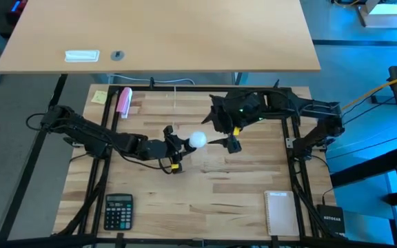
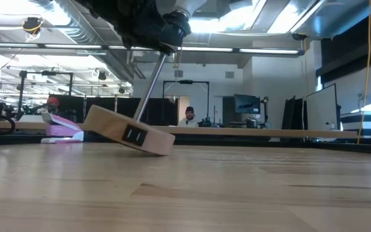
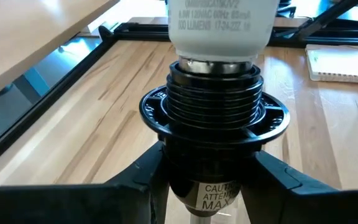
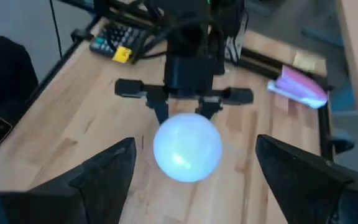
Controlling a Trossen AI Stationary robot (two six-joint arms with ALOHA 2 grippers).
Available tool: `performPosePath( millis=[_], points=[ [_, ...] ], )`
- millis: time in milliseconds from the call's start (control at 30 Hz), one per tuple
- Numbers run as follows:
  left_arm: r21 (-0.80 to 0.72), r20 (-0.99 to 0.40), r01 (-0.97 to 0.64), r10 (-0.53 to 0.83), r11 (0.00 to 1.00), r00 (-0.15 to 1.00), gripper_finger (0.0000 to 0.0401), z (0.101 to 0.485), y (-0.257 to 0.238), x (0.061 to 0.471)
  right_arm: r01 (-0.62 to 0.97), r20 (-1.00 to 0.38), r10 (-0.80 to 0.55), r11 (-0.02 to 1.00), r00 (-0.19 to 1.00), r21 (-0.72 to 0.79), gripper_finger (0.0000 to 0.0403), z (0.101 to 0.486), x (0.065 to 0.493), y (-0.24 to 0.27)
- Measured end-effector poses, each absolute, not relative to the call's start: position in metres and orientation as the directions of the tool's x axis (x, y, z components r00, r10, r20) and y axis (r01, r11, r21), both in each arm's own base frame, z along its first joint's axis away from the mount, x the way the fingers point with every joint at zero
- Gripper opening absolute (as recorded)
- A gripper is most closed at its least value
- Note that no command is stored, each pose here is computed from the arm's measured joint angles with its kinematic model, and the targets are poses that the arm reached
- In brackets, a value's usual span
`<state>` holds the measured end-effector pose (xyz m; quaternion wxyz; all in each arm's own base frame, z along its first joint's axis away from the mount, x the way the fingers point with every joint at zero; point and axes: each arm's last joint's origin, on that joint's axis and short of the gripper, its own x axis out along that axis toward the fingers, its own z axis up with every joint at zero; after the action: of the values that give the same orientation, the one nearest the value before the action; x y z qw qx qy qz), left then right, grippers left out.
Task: Screw lightbulb
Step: Insert the lightbulb into the lamp
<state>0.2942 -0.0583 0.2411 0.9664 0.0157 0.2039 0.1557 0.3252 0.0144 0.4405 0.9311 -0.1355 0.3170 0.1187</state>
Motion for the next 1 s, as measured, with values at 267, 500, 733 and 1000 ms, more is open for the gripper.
performPosePath(
  millis=[267,500,733,1000],
  points=[
    [0.089,-0.395,-0.29,0.301,0.953,0.868,0.0138,0.241,-0.058,0.294,-0.311,-0.686,0.103,0.932,0.72,-0.185,0.0335,0.437,0.351,0.014],
    [0.078,-0.395,-0.292,0.298,0.953,0.869,0.0138,0.241,-0.058,0.294,-0.341,-0.69,0.162,0.931,0.705,-0.13,0.0335,0.439,0.352,0.014],
    [0.086,-0.396,-0.285,0.295,0.955,0.87,0.0138,0.241,-0.058,0.294,-0.379,-0.736,0.169,0.917,0.656,-0.127,0.0335,0.425,0.362,0.017],
    [0.084,-0.398,-0.28,0.289,0.956,0.871,0.0138,0.241,-0.058,0.294,-0.419,-0.764,0.173,0.897,0.622,-0.138,0.0335,0.414,0.37,0.019]
  ],
)
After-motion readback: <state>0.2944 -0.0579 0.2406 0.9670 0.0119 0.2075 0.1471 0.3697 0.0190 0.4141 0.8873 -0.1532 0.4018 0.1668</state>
